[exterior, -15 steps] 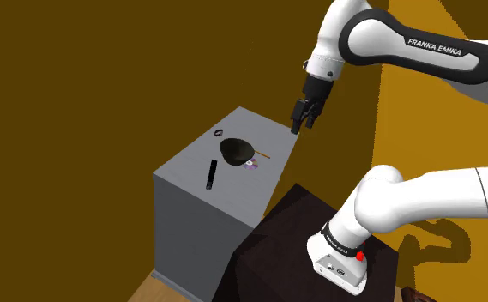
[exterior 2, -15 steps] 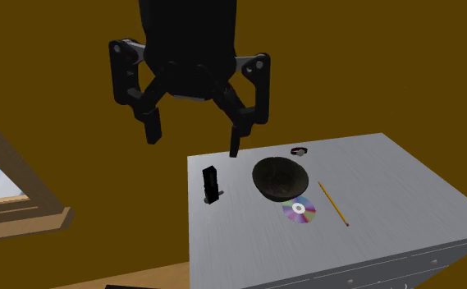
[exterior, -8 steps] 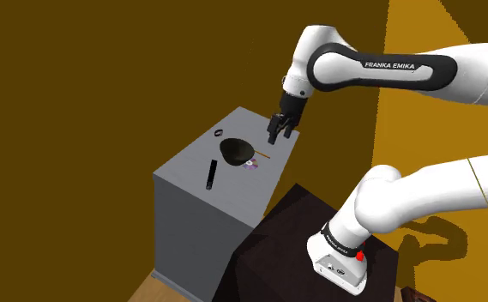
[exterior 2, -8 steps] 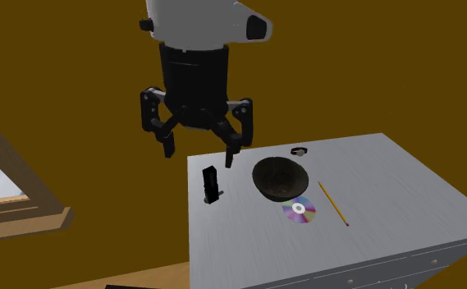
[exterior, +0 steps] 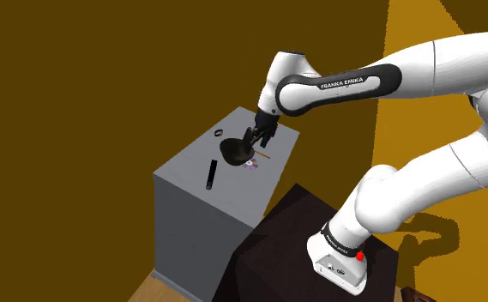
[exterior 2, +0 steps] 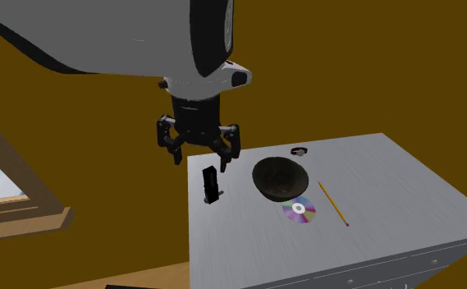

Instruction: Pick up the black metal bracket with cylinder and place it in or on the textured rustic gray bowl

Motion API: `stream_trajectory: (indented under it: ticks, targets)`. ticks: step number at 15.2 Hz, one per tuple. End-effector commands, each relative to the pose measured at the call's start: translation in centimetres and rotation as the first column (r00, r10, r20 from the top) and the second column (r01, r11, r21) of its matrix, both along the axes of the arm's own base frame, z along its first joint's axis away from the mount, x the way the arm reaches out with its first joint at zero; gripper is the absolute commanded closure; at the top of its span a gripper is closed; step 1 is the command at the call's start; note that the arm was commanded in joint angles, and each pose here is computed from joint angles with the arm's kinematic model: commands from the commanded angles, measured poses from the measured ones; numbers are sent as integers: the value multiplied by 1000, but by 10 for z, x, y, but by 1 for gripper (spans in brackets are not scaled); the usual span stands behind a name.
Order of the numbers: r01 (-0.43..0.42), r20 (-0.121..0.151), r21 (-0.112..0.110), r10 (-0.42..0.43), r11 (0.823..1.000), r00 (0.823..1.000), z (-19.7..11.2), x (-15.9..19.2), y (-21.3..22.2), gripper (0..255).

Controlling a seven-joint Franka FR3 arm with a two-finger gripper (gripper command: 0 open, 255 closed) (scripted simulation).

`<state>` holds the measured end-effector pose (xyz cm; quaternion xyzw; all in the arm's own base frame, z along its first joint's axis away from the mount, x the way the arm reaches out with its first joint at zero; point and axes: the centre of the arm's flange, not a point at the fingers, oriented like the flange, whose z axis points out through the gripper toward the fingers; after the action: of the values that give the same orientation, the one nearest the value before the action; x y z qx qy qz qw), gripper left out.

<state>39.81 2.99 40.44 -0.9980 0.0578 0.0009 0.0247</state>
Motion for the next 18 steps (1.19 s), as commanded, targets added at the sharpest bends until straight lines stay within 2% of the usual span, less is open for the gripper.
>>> stream_trajectory:
  ticks: [1, 14, 18]
  targets:
    - [2, 19, -3, -2, 1000, 1000, -22, 19, 1, 0]
    - [17, 120, -21, -14, 1000, 993, -141, 125, 22, 0]
    - [17, 122, -22, -15, 1000, 992, -159, 129, 23, 0]
